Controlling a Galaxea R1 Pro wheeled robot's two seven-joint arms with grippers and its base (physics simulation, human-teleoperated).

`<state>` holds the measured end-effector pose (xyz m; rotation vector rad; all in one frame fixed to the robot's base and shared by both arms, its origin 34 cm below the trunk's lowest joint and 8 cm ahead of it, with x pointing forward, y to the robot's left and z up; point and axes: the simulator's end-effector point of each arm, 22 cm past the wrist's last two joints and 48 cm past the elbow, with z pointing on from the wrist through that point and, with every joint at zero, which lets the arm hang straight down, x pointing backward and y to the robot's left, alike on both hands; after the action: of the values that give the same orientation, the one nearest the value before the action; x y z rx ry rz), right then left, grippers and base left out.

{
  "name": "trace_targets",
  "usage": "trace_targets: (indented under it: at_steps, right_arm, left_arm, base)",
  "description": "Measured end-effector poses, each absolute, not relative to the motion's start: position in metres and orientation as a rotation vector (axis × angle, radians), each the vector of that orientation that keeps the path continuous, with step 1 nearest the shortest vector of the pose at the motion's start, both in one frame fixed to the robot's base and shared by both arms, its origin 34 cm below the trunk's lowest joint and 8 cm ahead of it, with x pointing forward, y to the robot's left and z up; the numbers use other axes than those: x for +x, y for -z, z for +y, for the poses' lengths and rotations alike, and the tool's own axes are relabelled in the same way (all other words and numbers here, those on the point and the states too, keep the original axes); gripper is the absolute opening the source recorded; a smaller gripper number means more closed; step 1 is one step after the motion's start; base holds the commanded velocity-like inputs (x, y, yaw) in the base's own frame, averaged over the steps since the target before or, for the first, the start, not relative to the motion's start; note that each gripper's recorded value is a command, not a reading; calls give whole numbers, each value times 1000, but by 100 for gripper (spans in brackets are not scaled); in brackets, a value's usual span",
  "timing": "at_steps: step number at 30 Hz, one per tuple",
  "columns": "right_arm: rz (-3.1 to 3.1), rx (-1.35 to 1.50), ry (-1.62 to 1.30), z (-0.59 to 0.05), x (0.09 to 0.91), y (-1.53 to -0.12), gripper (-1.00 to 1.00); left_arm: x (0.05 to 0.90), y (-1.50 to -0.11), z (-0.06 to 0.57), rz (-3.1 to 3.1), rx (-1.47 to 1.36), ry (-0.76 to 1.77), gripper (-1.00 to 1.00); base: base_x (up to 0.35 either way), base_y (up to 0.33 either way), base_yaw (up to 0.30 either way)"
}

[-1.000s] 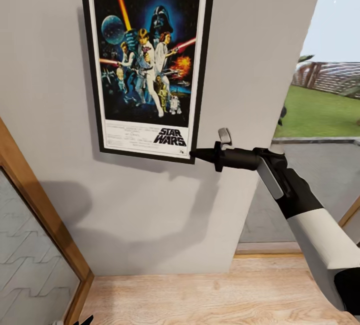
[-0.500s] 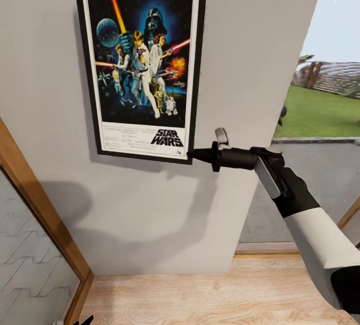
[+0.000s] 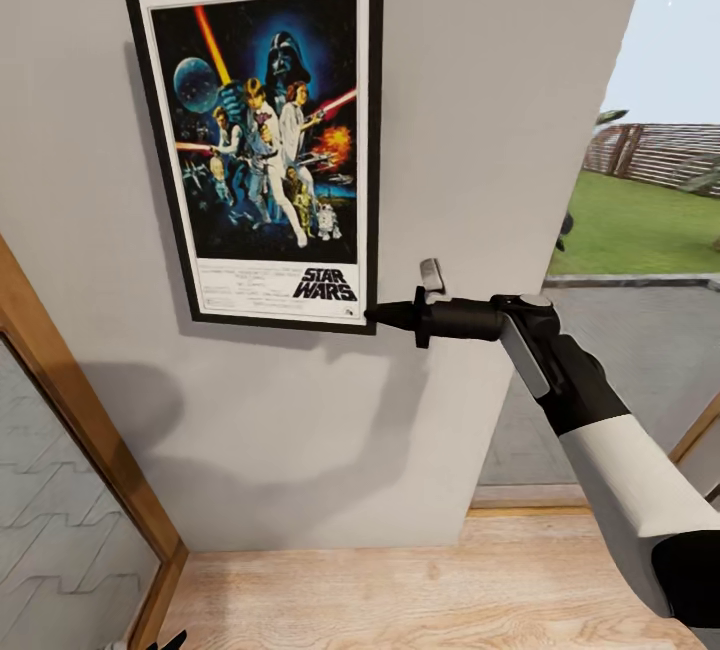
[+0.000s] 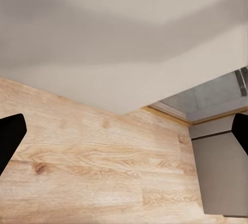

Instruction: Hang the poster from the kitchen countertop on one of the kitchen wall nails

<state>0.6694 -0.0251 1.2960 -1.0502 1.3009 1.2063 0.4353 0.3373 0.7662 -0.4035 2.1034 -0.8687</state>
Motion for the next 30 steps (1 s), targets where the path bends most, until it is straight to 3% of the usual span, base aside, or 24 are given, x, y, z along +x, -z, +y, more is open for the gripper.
trace_targets:
  at_steps: [30]
  right_arm:
    - [1300,-1050,-1207,-25,665,-1303,-100]
  left_arm:
    - [431,-773,337,2104,-404,869,100]
  base:
    - [0,0,0]
